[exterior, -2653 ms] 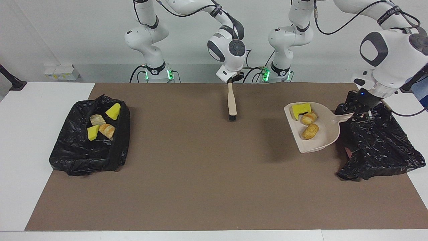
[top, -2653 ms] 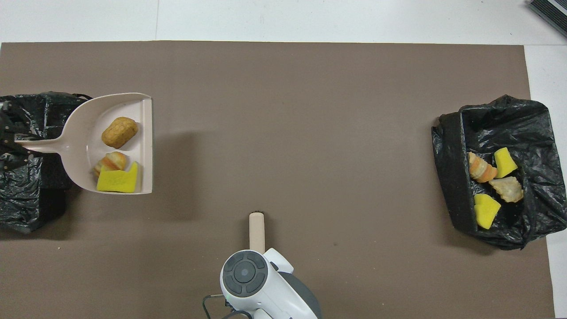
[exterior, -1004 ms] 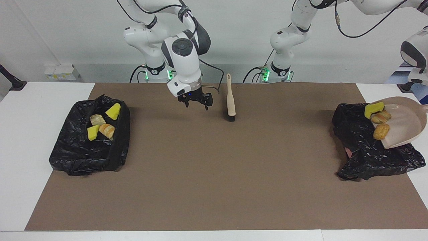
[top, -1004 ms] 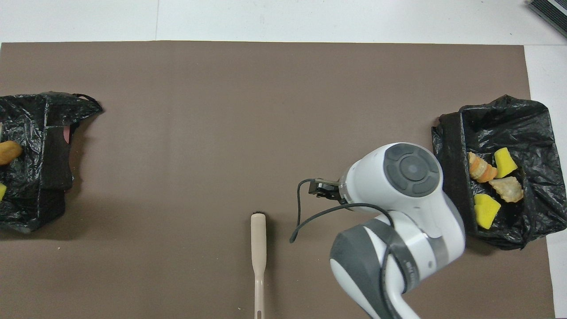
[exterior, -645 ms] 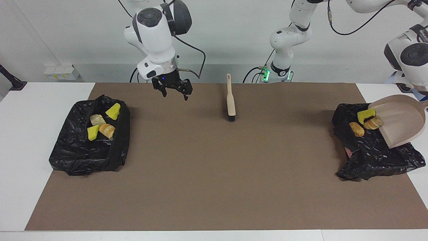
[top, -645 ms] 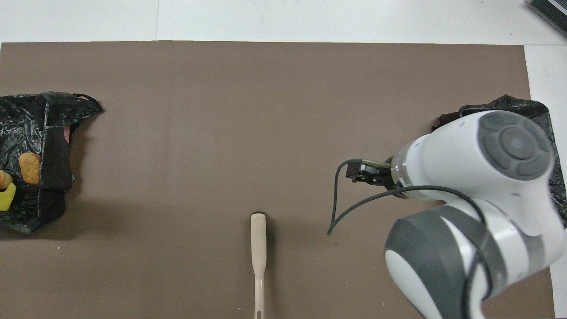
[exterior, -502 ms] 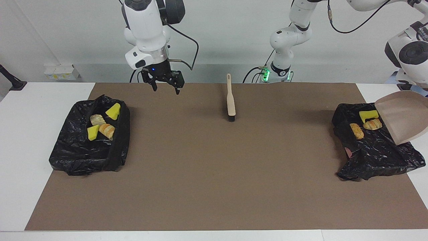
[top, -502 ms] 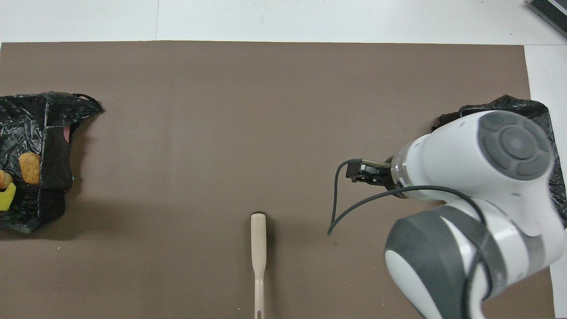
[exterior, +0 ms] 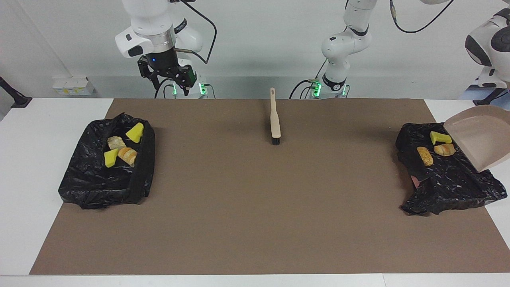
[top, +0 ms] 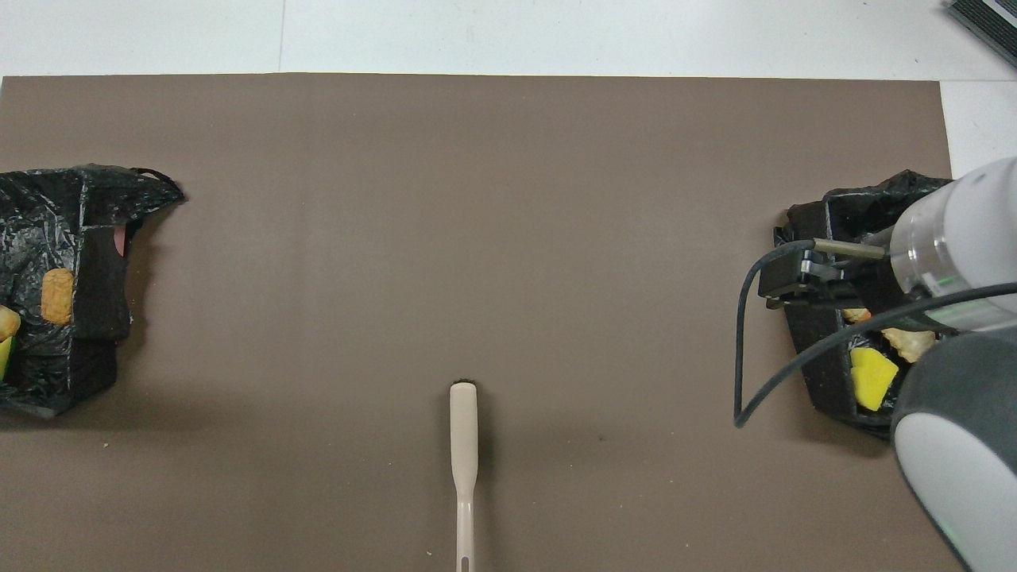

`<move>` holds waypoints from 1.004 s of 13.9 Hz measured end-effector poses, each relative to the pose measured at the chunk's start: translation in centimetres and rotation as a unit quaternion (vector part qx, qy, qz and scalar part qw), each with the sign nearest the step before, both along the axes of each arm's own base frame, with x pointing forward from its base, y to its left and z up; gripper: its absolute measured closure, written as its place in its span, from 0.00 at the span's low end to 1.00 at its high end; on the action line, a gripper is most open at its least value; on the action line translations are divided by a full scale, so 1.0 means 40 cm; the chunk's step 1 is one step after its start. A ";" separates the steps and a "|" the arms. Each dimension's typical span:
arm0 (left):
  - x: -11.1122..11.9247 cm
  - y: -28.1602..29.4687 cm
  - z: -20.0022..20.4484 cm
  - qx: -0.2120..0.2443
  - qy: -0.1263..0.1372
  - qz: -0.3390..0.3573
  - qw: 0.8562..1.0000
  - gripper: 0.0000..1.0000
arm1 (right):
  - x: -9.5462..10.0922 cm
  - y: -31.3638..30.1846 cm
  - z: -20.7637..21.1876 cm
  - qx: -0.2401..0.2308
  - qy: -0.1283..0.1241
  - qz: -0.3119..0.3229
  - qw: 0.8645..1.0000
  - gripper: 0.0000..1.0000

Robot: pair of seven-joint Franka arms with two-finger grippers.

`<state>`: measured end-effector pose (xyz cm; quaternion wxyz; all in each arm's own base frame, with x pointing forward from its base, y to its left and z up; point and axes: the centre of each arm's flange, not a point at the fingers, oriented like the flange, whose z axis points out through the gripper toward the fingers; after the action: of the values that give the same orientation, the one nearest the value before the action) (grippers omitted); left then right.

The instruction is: Sweep and dump trash in bin

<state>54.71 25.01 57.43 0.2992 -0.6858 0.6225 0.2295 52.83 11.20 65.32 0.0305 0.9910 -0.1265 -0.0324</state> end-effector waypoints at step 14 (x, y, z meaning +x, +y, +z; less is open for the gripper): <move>-0.036 -0.224 -0.086 -0.232 -0.116 0.414 0.872 0.69 | -0.008 -0.042 -0.048 -0.002 0.013 -0.017 1.000 0.00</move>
<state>53.26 16.06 54.00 0.0789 -0.9523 0.2775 0.0998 52.51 9.51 63.38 0.0336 0.9881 -0.1433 -0.0453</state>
